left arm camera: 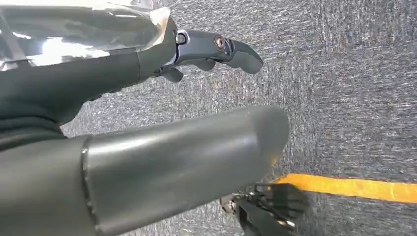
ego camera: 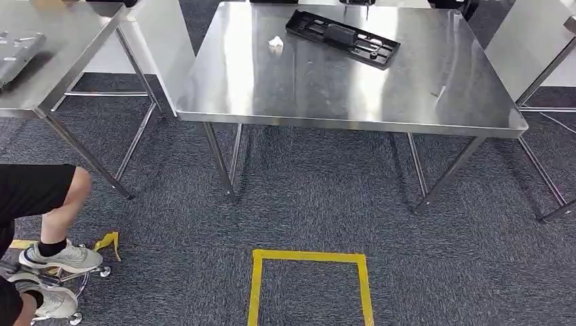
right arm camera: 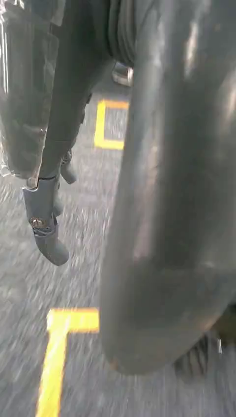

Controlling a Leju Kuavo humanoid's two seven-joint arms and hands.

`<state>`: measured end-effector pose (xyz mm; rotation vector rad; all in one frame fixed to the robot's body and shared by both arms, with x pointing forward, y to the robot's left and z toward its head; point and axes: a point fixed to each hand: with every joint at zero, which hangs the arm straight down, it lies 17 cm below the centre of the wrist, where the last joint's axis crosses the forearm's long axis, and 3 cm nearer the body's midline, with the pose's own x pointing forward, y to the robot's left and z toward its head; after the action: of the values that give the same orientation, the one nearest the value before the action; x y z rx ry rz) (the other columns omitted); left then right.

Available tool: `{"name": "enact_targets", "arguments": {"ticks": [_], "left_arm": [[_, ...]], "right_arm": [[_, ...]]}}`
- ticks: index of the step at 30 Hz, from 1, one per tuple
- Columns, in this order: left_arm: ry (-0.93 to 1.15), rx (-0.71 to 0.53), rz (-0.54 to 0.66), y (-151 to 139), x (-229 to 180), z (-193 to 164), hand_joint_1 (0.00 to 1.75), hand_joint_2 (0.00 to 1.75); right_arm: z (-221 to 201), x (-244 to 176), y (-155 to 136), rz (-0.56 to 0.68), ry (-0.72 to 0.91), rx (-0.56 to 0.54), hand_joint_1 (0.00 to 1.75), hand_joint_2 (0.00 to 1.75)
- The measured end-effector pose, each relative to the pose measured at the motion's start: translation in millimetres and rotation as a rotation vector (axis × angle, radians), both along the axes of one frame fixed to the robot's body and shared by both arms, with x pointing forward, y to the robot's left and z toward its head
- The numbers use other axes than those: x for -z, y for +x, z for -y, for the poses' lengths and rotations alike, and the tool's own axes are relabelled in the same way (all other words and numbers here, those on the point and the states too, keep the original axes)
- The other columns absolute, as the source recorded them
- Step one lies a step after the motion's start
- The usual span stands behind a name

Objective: Take the parts from the cabinet and place them on the table.

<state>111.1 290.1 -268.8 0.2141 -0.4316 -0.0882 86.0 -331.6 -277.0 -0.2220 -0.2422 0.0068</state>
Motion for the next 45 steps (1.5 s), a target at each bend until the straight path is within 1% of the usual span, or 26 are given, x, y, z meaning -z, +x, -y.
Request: {"name": "enact_targets", "arguments": {"ticks": [5, 14, 35, 45], "left_arm": [[0.005, 0.019, 0.002, 2, 0, 0, 0.00, 0.00], [-0.002, 0.052, 0.001, 3, 0, 2, 0.00, 0.00], [-0.004, 0.081, 0.001, 5, 0, 1, 0.00, 0.00], [-0.018, 0.115, 0.000, 5, -1, 11, 0.00, 0.00]], "right_arm": [[-8, 2, -8, -0.013, -0.002, -0.033, 0.00, 0.00], [-12, 2, -7, 0.004, 0.003, -0.067, 0.00, 0.00], [-20, 5, -19, -0.056, 0.031, -0.067, 0.00, 0.00], [-15, 5, -23, -0.075, 0.021, -0.053, 0.00, 0.00]]}}
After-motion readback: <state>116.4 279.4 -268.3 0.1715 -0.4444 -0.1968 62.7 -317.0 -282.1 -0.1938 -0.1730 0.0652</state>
